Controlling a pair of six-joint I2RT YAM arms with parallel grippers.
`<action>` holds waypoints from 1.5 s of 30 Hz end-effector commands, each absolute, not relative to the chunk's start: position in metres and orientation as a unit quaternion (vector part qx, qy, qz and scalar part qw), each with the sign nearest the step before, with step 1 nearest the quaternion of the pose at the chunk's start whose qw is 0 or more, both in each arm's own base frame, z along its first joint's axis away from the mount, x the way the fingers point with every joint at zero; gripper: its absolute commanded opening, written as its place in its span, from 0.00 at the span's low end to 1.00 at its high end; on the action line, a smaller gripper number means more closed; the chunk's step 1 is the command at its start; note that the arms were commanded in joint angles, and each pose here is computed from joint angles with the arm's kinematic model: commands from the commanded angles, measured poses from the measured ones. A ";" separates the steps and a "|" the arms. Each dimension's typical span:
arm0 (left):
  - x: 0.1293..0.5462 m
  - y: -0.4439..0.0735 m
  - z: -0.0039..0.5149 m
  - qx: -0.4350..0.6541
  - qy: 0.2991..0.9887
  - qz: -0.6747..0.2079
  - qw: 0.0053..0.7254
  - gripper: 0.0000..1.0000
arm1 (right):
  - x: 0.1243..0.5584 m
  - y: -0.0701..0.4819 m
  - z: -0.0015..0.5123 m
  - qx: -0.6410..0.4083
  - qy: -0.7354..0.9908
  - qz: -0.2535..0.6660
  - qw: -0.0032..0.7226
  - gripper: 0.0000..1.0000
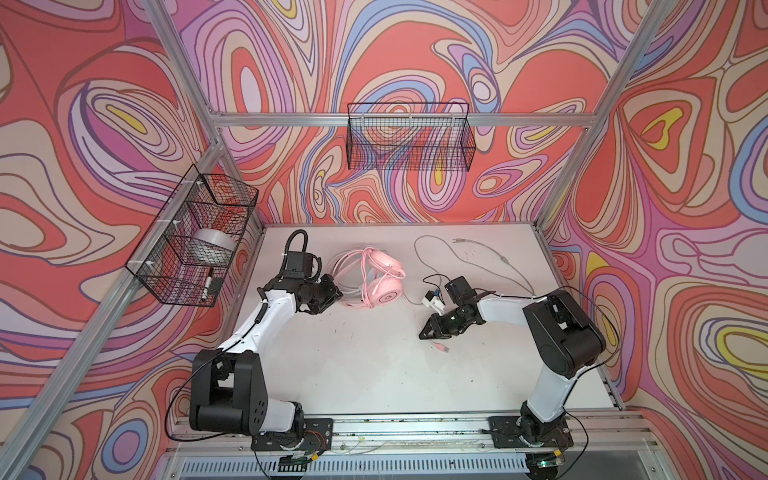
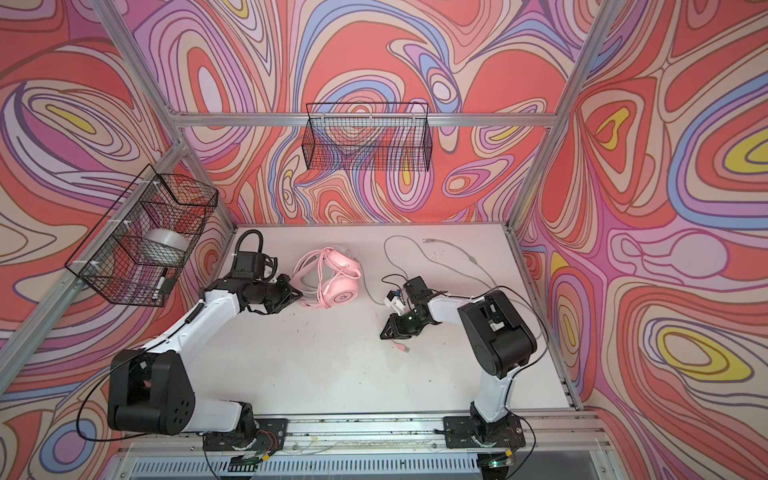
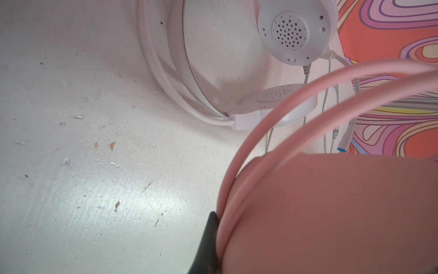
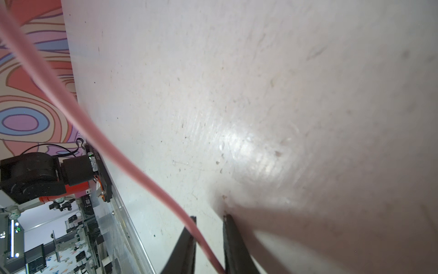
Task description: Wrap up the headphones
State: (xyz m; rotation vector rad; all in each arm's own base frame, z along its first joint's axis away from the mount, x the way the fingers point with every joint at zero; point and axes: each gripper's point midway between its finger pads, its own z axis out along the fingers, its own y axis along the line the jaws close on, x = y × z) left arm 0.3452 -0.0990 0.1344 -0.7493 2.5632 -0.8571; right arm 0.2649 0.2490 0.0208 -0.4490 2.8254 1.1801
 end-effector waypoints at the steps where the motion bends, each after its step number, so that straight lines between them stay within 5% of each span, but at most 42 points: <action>1: 0.352 -0.101 0.144 -0.268 0.889 -0.324 0.181 0.00 | 0.244 0.228 -0.012 -0.123 0.940 0.318 -0.019 0.21; 24: 0.341 -0.071 0.151 -0.364 0.854 -0.287 0.236 0.00 | 0.257 0.257 0.036 -0.232 0.933 0.259 0.093 0.00; 34: 0.339 -0.068 0.150 -0.390 0.845 -0.280 0.235 0.00 | 0.258 0.273 0.071 -0.315 0.903 0.230 0.178 0.00; 45: 0.349 -0.078 0.157 -0.388 0.843 -0.283 0.243 0.00 | 0.257 0.277 0.078 -0.372 0.891 0.179 0.190 0.00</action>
